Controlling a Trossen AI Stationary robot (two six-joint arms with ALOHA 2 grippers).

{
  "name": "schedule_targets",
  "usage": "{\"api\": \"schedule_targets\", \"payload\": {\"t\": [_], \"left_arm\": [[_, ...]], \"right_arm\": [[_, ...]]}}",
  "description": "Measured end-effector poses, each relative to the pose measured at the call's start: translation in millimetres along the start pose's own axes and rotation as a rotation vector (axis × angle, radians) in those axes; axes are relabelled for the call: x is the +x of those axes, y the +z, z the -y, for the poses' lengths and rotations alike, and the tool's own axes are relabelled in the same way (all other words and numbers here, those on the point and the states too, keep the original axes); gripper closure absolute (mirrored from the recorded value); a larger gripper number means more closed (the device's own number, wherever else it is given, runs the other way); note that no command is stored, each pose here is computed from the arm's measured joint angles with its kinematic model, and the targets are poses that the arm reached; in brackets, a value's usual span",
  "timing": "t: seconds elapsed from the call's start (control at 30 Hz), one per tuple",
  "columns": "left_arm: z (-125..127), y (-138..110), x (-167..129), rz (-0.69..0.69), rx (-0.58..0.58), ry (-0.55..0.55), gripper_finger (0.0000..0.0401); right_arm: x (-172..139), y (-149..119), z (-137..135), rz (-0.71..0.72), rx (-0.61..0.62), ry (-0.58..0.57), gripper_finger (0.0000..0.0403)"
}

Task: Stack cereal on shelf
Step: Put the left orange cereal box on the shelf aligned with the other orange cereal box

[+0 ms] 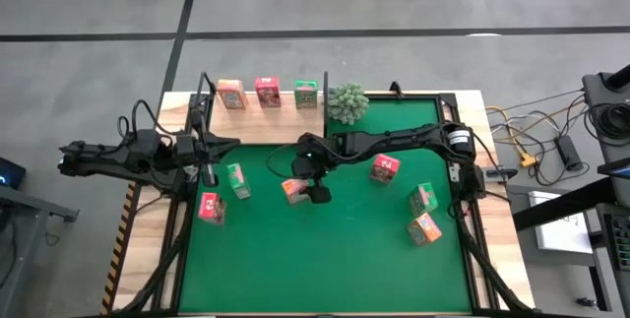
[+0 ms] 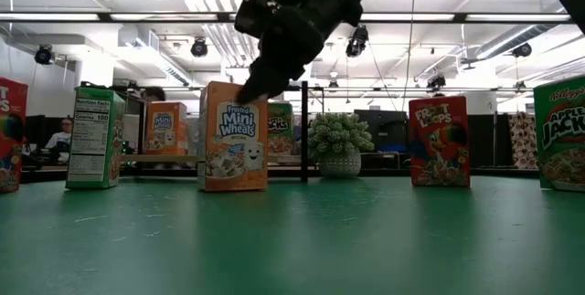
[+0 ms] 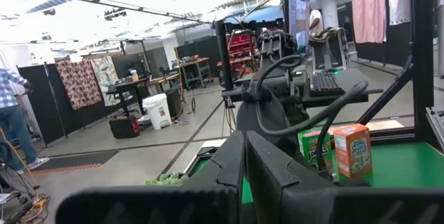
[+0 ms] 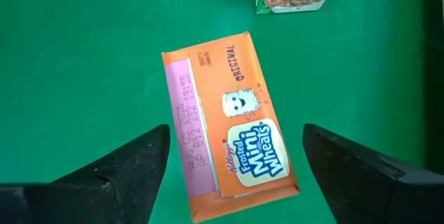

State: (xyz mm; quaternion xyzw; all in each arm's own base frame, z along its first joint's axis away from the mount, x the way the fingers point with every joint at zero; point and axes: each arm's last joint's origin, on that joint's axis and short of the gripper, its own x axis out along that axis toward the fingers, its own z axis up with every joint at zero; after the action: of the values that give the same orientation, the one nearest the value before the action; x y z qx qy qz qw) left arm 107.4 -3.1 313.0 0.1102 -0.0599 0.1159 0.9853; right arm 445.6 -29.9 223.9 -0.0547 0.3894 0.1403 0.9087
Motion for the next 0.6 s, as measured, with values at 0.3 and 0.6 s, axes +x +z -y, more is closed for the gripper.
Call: {"api": "schedule_targets", "payload": {"t": [0.3, 0.6], "left_arm": [[0.1, -0.2, 0.0, -0.001, 0.001, -0.001, 0.0400], [0.2, -0.6, 0.0, -0.004, 0.002, -0.001, 0.0400]], "right_arm": [[0.8, 0.9, -3.5, 0.000, 0.003, 0.007, 0.0140], [1.0, 1.1, -4.2, -0.001, 0.012, 0.008, 0.0195]]}}
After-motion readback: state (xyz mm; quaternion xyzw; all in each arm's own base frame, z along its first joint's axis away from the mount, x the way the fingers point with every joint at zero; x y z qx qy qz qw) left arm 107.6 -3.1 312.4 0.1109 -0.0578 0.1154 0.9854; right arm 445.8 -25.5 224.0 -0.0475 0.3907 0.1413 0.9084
